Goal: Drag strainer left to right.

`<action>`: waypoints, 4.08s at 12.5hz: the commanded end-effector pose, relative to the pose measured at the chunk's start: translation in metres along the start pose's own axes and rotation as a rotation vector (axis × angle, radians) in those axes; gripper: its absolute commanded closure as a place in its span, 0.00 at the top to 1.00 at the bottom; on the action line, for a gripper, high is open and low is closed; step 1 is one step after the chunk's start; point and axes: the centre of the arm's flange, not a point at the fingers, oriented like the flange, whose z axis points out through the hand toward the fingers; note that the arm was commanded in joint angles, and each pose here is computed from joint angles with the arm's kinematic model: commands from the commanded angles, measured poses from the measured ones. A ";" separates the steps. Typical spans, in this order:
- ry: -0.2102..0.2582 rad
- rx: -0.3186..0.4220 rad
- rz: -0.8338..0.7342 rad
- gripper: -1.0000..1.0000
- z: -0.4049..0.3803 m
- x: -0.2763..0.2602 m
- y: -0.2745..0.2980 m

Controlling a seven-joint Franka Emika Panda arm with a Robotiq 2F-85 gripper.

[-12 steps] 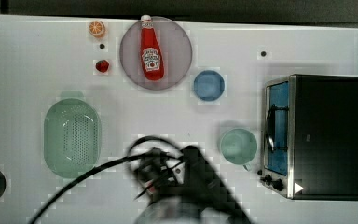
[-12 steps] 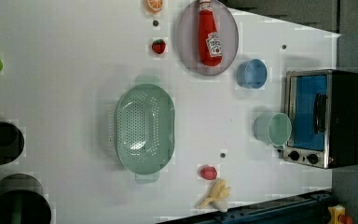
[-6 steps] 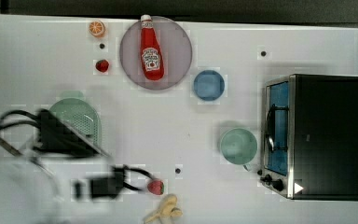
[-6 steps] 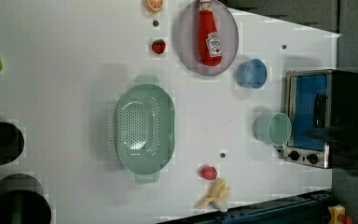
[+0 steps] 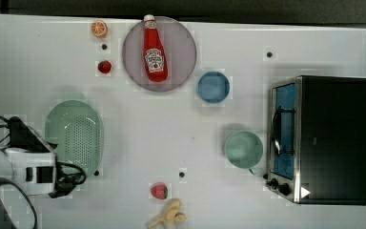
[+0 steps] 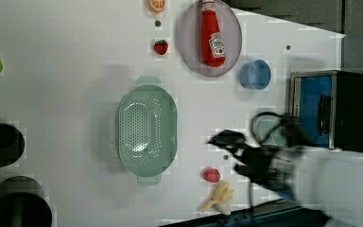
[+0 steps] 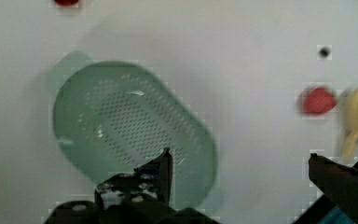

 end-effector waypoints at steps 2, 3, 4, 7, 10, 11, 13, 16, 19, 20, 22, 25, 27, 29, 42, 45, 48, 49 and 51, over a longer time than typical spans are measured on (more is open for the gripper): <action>-0.082 0.019 0.456 1.00 0.078 -0.004 -0.019; -0.111 0.029 0.518 1.00 0.102 -0.005 -0.023; -0.138 0.033 0.564 1.00 0.125 -0.006 -0.025; -0.192 0.039 0.654 1.00 0.180 -0.010 -0.031; -0.218 0.030 0.713 1.00 0.221 -0.012 -0.036; -0.219 0.028 0.728 1.00 0.233 -0.010 -0.036; -0.207 0.031 0.711 1.00 0.257 -0.003 -0.035; -0.217 0.047 0.733 1.00 0.283 0.008 -0.033; -0.195 0.038 0.746 1.00 0.291 0.022 -0.027; -0.193 0.033 0.750 1.00 0.293 0.024 -0.025; -0.184 0.028 0.771 1.00 0.296 0.035 -0.019; -0.163 0.023 0.795 1.00 0.297 0.060 -0.002; -0.150 0.025 0.786 1.00 0.294 0.077 0.011; -0.142 0.016 0.793 1.00 0.296 0.091 0.027; -0.098 -0.014 0.786 1.00 0.309 0.208 0.124; -0.082 -0.020 0.770 1.00 0.311 0.231 0.145; -0.062 -0.021 0.781 1.00 0.312 0.256 0.167; -0.058 -0.024 0.772 1.00 0.313 0.263 0.174; -0.050 -0.028 0.739 1.00 0.314 0.276 0.188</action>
